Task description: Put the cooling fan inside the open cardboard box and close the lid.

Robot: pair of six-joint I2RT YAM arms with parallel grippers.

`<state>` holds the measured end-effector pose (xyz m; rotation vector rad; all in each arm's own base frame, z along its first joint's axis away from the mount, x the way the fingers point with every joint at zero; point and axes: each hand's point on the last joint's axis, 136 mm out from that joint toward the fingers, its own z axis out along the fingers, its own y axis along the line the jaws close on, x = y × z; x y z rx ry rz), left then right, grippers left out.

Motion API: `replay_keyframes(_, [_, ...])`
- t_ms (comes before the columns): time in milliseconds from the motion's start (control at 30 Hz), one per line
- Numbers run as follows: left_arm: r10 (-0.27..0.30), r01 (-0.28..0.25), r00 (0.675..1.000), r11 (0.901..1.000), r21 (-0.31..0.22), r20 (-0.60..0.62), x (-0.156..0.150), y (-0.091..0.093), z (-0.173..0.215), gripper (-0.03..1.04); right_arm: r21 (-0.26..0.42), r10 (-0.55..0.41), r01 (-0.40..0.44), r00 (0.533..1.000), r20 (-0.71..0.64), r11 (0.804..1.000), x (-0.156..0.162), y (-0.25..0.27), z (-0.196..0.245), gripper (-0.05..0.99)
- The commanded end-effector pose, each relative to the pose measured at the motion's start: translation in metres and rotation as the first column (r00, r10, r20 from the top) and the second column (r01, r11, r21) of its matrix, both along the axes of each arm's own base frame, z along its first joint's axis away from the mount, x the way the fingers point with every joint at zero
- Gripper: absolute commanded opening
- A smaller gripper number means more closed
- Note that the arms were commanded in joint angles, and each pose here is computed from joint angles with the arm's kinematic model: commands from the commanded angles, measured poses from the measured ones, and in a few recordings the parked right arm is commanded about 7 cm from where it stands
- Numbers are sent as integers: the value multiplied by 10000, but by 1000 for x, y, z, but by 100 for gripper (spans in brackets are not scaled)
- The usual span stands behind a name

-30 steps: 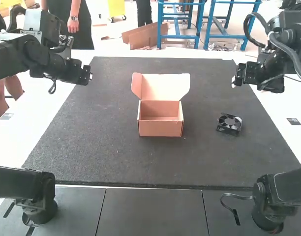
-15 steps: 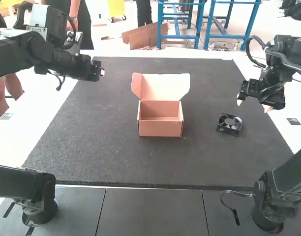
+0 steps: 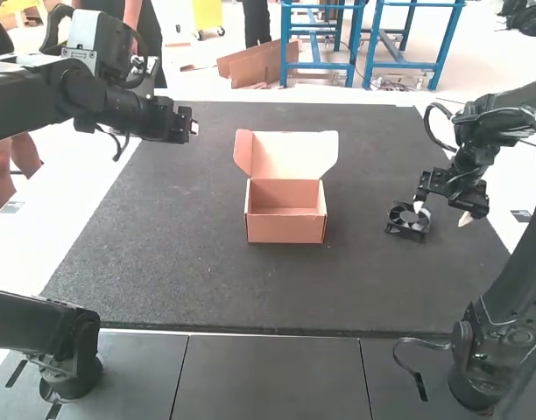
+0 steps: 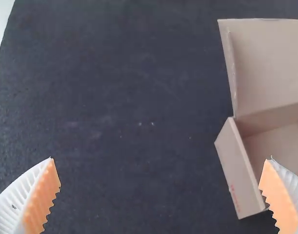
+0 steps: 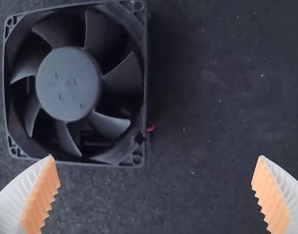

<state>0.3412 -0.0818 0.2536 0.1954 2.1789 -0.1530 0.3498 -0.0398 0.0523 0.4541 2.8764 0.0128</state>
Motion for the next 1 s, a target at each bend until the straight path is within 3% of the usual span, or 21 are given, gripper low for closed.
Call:
replay_keyframes(0, [139, -132, 9991, 9998, -163, 396, 4, 1, 16, 97, -238, -399, 412, 9980, 496, 9989, 18, -12, 9, 90])
replay_keyframes(333, [132, -121, 9983, 9997, -193, 562, 6, 1, 20, 97, -765, -576, 605, 9976, 395, 9952, 28, -23, -10, 90])
replay_keyframes(967, [120, -108, 9974, 9998, -181, 706, 10, 0, 22, 97, -858, -869, 834, 9955, -377, 9928, 21, -39, -35, 90])
